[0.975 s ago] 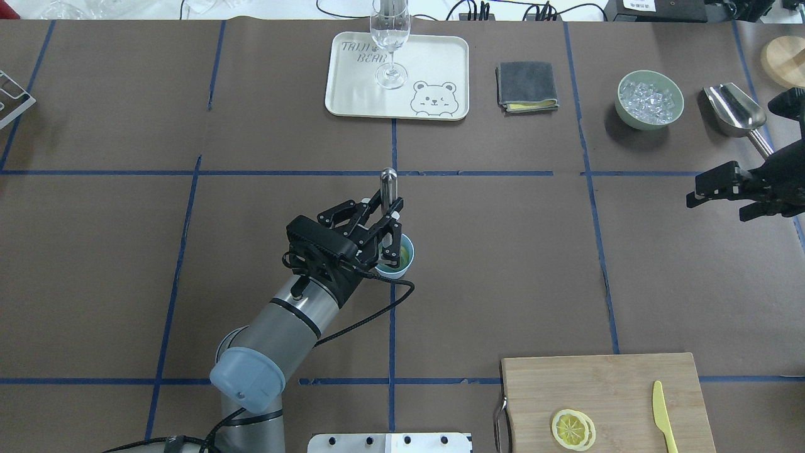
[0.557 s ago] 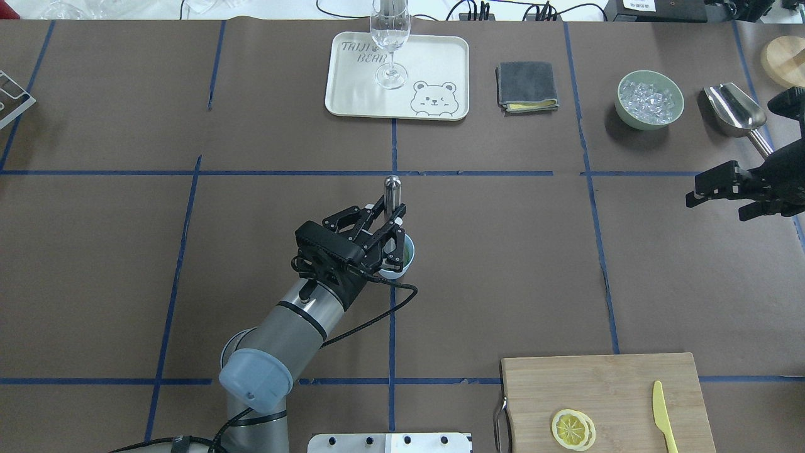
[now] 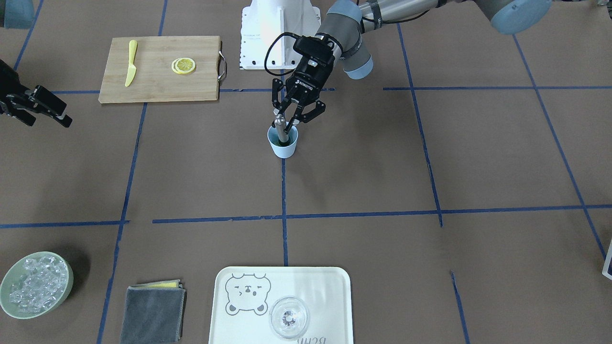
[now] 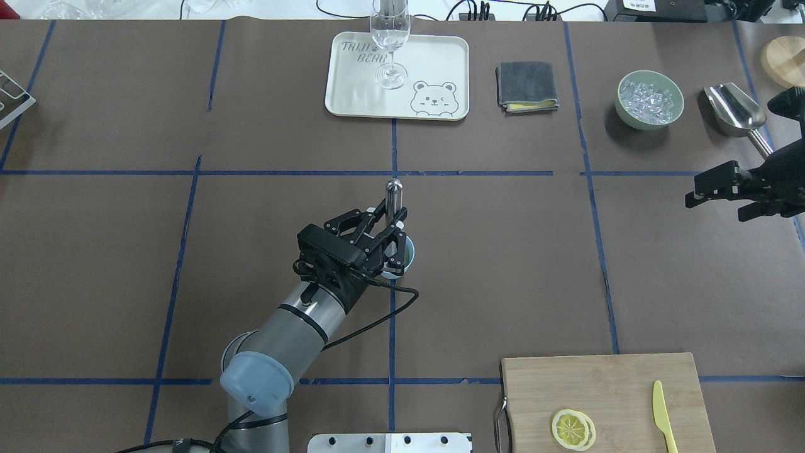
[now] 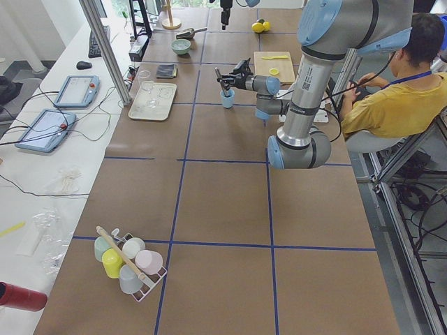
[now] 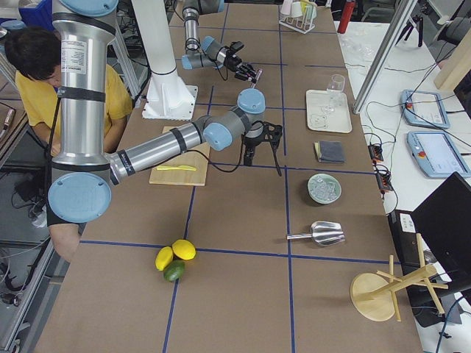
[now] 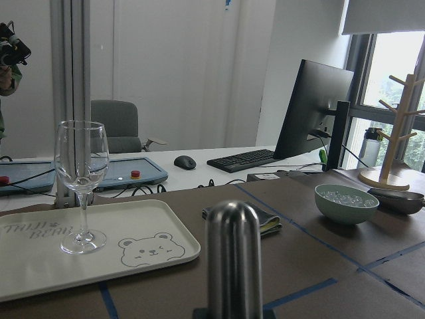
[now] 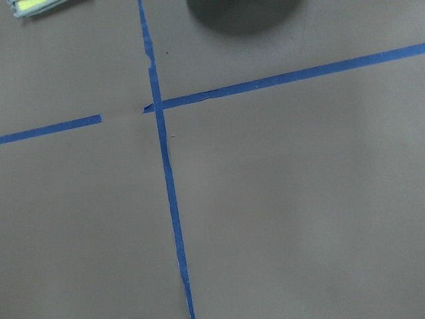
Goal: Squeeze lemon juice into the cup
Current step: 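Lift the muddler out of the cup and carry it back with the left gripper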
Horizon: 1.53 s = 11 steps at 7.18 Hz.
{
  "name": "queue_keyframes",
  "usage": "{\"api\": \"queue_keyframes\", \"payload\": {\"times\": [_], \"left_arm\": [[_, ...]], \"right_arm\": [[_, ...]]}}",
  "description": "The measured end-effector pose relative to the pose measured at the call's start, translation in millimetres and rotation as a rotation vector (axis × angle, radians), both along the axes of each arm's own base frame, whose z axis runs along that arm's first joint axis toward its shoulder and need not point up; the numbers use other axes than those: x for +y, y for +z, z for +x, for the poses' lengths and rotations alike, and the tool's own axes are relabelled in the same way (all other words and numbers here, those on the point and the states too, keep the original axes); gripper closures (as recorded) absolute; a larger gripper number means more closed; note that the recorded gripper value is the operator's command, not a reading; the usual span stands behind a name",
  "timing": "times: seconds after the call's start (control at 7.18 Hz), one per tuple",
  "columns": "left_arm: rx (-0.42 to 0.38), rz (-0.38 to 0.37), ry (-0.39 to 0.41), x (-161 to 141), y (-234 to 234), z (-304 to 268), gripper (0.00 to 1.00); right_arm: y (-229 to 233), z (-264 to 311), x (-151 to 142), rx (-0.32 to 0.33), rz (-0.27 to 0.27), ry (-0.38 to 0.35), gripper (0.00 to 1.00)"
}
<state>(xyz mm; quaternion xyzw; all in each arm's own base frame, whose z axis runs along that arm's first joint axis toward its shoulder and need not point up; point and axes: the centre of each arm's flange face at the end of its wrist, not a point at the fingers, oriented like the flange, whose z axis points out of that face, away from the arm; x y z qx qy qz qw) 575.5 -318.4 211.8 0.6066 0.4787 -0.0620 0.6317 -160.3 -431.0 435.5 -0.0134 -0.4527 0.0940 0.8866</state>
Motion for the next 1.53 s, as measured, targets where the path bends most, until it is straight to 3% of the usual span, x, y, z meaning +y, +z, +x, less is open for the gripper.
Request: {"api": "queue_keyframes", "payload": {"times": [0.28,0.56,0.84,1.25,1.39,1.53], "left_arm": [[0.018,0.053,-0.003,4.9,-28.8,-22.9,1.00],[0.009,0.166,-0.018,13.2,-74.3,-68.2,1.00],[-0.023,0.189,-0.056,-1.4,-90.4,-92.6,1.00],[-0.247,0.136,-0.093,-48.4,-80.6,-103.0,1.00],[-0.340,0.119,-0.069,-71.5,-67.2,-112.5,1.00],[-0.376,0.093,0.003,-99.2,-49.3,-133.0,1.00]], "right_arm": [[-1.6,1.7,0.5,-0.009,-0.003,-0.001,0.00],[-2.4,3.0,0.6,-0.015,-0.005,-0.002,0.00],[-2.0,3.8,0.3,-0.015,-0.003,-0.002,0.00],[-0.6,6.6,-0.1,-0.012,-0.001,0.002,0.00],[-0.4,7.5,0.1,-0.011,0.000,0.003,0.00],[0.0,8.0,0.4,-0.011,-0.001,0.004,0.00]]}}
